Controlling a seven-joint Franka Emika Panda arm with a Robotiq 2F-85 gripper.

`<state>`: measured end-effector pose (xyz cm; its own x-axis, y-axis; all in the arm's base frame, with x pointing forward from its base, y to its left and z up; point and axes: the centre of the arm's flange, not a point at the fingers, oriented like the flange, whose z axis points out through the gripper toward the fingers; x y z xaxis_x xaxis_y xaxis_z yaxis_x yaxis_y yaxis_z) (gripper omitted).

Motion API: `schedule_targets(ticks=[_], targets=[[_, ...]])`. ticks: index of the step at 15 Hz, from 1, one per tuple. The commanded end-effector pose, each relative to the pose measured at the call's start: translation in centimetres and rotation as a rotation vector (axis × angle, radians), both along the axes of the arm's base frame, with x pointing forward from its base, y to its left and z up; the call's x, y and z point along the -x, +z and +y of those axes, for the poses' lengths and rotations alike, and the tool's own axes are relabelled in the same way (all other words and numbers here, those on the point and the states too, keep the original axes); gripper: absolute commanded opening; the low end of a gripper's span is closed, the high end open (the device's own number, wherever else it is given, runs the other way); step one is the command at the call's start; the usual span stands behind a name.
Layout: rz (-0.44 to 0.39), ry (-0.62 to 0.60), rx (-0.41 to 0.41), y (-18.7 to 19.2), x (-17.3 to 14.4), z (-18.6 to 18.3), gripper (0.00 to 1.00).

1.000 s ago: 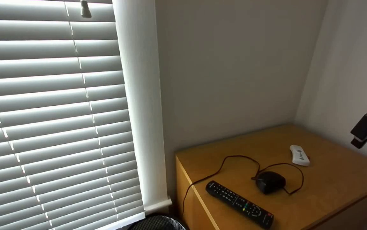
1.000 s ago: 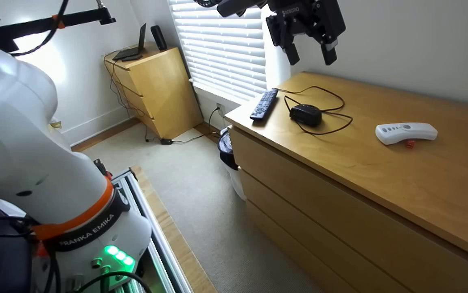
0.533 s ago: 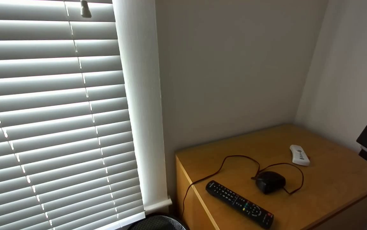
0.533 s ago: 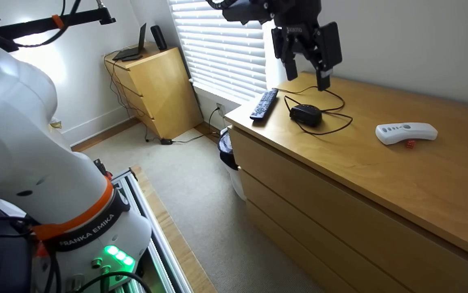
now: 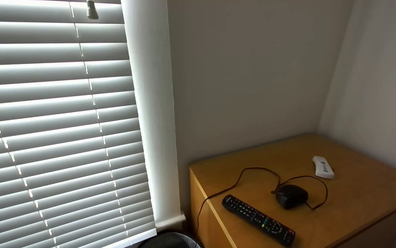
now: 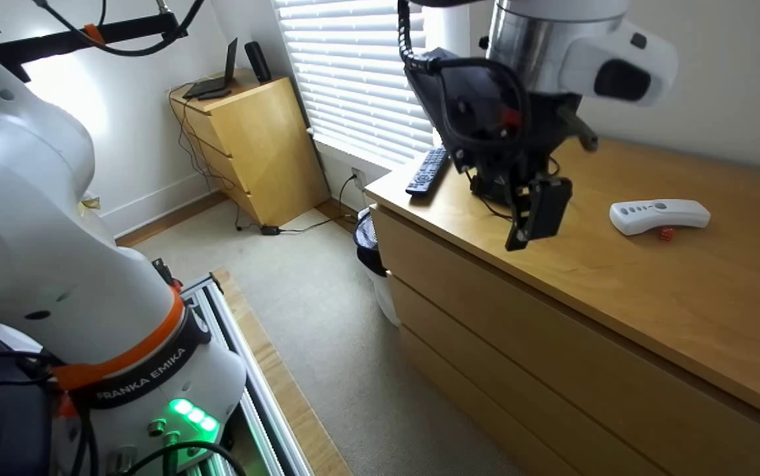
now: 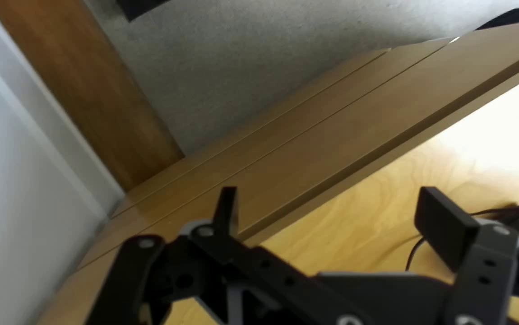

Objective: Open the top drawer

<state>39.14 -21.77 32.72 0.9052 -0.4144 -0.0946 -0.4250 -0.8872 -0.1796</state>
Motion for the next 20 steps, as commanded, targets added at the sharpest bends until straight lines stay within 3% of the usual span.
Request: schedule_targets(ticks=[1,4,6,12,18,19,20], targets=[[0.026,-0.04,-0.199,-2.6,0.9,-3.1,1.0],[0.002,-0.062,-0.341,-4.7,2.0,-4.6,1.0],[-0.007,-0.095,-0.38,-6.5,2.6,-5.6,1.0],[-0.05,-0.199,-0.317,-12.7,3.8,-8.4,1.0],[-0.055,-0.289,-0.431,-17.4,5.5,-10.9,1.0],[-0.04,-0.275,-0.377,-15.5,5.6,-9.2,1.0],[-0.036,-0.279,-0.383,-16.0,5.8,-9.5,1.0]])
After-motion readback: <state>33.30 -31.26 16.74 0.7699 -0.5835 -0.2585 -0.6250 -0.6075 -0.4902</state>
